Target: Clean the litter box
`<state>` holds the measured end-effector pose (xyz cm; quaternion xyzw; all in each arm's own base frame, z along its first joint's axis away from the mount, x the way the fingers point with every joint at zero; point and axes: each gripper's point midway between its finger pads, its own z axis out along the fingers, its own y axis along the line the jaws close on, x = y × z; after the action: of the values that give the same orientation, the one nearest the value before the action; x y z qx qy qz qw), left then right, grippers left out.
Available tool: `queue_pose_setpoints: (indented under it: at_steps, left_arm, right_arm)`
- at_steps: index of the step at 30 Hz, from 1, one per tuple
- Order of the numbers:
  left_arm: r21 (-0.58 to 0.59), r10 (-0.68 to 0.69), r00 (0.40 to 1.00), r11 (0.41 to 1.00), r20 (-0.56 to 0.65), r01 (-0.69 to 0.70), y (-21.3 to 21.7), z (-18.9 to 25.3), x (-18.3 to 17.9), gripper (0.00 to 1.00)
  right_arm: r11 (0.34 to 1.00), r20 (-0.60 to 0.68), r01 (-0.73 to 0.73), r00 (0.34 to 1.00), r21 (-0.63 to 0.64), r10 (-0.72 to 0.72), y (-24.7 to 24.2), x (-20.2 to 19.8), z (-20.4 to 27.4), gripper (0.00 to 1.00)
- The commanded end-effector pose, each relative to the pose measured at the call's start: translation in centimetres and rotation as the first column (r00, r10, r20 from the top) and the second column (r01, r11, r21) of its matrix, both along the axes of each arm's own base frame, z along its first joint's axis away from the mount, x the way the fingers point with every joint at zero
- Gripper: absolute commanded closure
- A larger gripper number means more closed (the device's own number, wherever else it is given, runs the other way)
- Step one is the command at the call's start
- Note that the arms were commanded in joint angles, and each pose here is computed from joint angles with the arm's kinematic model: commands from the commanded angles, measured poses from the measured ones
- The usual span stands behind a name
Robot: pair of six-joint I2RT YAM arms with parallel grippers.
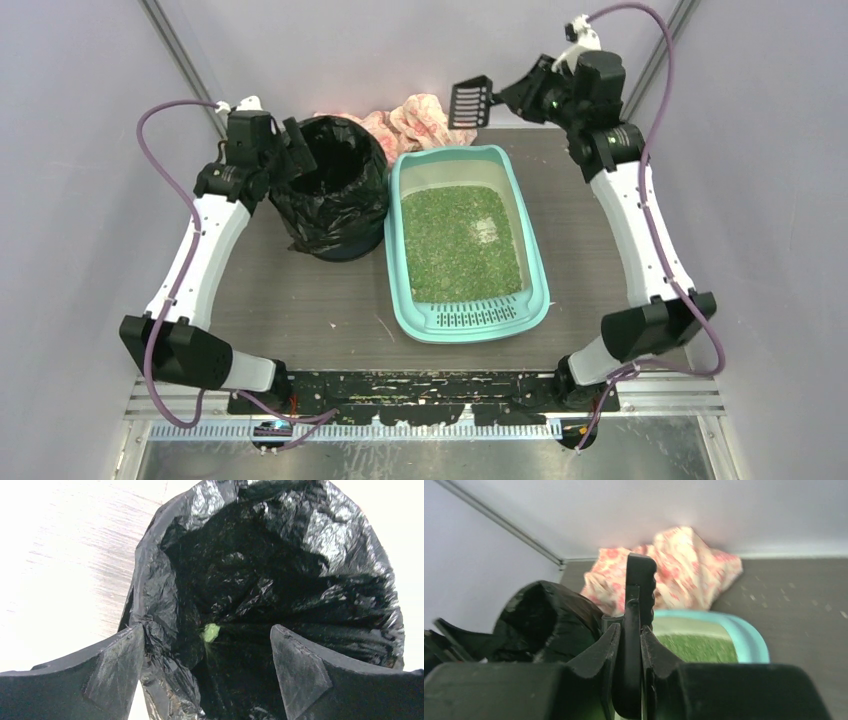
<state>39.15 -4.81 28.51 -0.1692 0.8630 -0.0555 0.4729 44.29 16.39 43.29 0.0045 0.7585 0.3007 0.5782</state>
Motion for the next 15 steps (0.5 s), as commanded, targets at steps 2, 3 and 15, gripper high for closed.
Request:
queue_pose_setpoints:
  at_steps: [2,3,15]
  left_arm:
    - [-0.158,-0.038,0.984,0.985,0.176,0.067,-2.7,5.8,3.3,0.08]
    - [-0.176,-0.044,0.983,0.982,0.181,0.076,-3.1,6.0,3.6,0.08]
    - [-0.223,-0.088,0.975,0.965,0.203,0.134,-4.3,6.2,3.2,0.11]
  right_arm:
    - [0.999,-0.048,0.032,0.998,-0.034,-0.033,-1.6,-4.1,-2.3,0.99]
    - [0.999,-0.078,0.028,0.996,-0.043,-0.031,-1.6,-4.6,-3.5,0.99]
    - [0.979,-0.306,-0.030,0.951,-0.202,-0.034,-2.0,-7.1,-14.5,0.99]
